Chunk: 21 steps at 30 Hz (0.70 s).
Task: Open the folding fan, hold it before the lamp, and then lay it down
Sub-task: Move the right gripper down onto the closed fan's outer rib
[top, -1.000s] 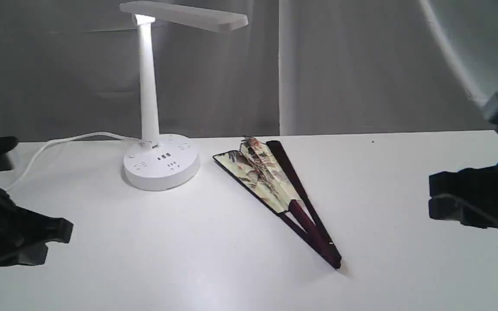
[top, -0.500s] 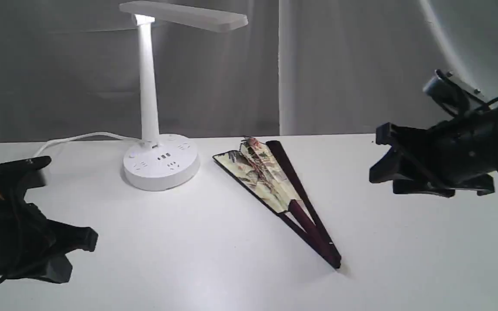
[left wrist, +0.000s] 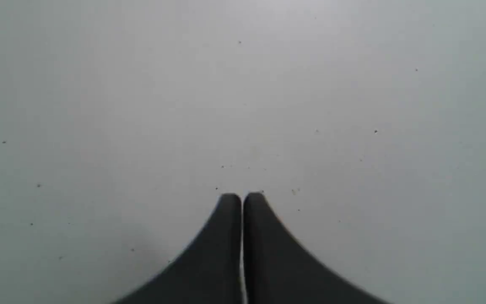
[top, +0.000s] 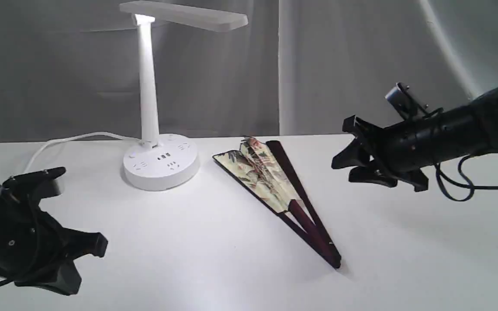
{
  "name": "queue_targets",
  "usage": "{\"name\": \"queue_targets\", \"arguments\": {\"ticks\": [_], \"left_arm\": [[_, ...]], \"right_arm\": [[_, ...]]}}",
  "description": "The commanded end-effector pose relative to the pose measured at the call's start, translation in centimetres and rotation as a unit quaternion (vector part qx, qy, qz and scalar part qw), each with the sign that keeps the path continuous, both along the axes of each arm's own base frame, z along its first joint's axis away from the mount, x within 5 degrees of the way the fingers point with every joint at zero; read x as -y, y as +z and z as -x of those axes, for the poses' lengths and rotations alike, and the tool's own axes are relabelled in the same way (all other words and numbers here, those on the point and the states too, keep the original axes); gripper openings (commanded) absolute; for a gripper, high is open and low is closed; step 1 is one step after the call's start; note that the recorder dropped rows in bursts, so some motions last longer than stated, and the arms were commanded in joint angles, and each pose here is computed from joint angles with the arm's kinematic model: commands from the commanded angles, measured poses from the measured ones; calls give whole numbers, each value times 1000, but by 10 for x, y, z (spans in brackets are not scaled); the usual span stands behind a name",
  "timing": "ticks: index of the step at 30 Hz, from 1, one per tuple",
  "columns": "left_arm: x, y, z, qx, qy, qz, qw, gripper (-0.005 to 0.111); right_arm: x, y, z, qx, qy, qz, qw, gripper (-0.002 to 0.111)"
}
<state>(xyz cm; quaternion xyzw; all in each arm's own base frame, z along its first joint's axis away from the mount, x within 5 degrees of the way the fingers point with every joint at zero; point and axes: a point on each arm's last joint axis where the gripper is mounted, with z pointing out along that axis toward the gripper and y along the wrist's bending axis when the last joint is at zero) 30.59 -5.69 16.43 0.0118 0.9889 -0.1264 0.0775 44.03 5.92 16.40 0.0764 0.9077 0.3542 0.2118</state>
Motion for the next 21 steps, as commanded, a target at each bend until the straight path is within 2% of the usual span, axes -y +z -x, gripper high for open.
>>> {"name": "queue_targets", "arguments": {"ticks": [1,7,15,21], "left_arm": [[2,-3,-1,-5,-7,2,1000,0],[4,-5,-1,-8,-9,9,1000,0],[4,-5,-1,-8,-7,11,1000,0],[5,-5,-1,-8,-4,17,1000,0]], "right_arm": [[-6,-15,-13,8,3,-43,999,40],[-10,-44,-21,-8,-17,-81,996,40],[-40,-60,-17,-5,14,-52,999,40],[-60,-65,-18,5,-5,-27,1000,40]]}}
